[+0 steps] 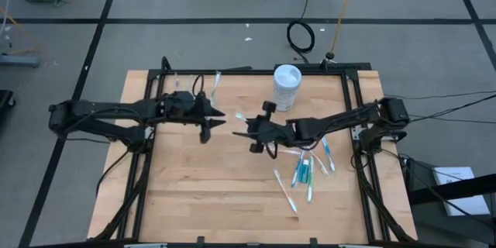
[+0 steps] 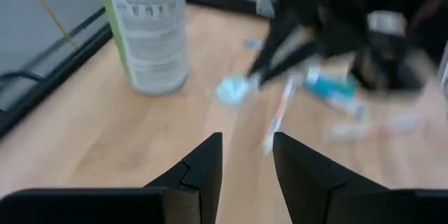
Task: Pick & Place toothbrushing station
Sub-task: Put the green toothbrush into the transparent organizer
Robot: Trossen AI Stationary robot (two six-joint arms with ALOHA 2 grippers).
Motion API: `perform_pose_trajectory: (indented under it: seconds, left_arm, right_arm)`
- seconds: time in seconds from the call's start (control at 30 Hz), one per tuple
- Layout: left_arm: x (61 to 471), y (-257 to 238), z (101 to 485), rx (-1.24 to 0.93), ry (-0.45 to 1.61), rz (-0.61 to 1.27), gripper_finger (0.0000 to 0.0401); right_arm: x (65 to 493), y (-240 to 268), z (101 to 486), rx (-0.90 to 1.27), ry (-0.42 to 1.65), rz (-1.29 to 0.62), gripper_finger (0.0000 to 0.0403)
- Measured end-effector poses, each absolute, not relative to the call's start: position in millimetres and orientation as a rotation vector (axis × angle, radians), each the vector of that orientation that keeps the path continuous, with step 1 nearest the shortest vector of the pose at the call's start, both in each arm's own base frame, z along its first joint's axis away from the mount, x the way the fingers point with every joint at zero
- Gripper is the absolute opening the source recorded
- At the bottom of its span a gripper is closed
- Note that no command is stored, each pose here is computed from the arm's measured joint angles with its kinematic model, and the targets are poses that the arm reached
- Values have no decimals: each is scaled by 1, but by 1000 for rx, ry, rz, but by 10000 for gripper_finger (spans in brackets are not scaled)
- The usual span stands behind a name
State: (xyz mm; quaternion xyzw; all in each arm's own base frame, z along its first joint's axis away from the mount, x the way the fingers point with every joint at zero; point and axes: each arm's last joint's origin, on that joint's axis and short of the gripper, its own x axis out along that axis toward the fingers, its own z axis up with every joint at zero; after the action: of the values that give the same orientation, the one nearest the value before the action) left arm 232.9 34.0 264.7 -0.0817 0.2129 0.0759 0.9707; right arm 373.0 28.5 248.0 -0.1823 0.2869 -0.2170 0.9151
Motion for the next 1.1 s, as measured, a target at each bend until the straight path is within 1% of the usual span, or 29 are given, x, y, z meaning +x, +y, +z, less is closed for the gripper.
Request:
perform_pose_trajectory:
  seconds: [0.1,0.2,0.37,0.5,0.8,0.97,1.03,1.1]
  left_arm:
    - [247,36,259,-295,387,180,134]
    - [257,38,250,-385,386,192,134]
    - [269,39,239,-505,381,211,134]
    - [273,40,240,-505,343,182,134]
    - [274,39,242,-500,322,171,134]
    - [275,38,245,-456,300,140,132]
    - [276,37,246,-454,291,130,124]
    - [276,37,246,-448,291,126,106]
  right_arm:
    - [367,33,236,-543,577,-415,12]
    - [363,37,225,-666,511,-390,18]
    - [354,38,210,-766,426,-400,16]
    - [352,37,209,-784,398,-411,14]
    - [353,35,215,-729,336,-424,17]
    - [353,36,217,-715,312,-431,17]
    - [354,36,217,-714,309,-430,17]
    - [354,36,217,-715,311,-429,17]
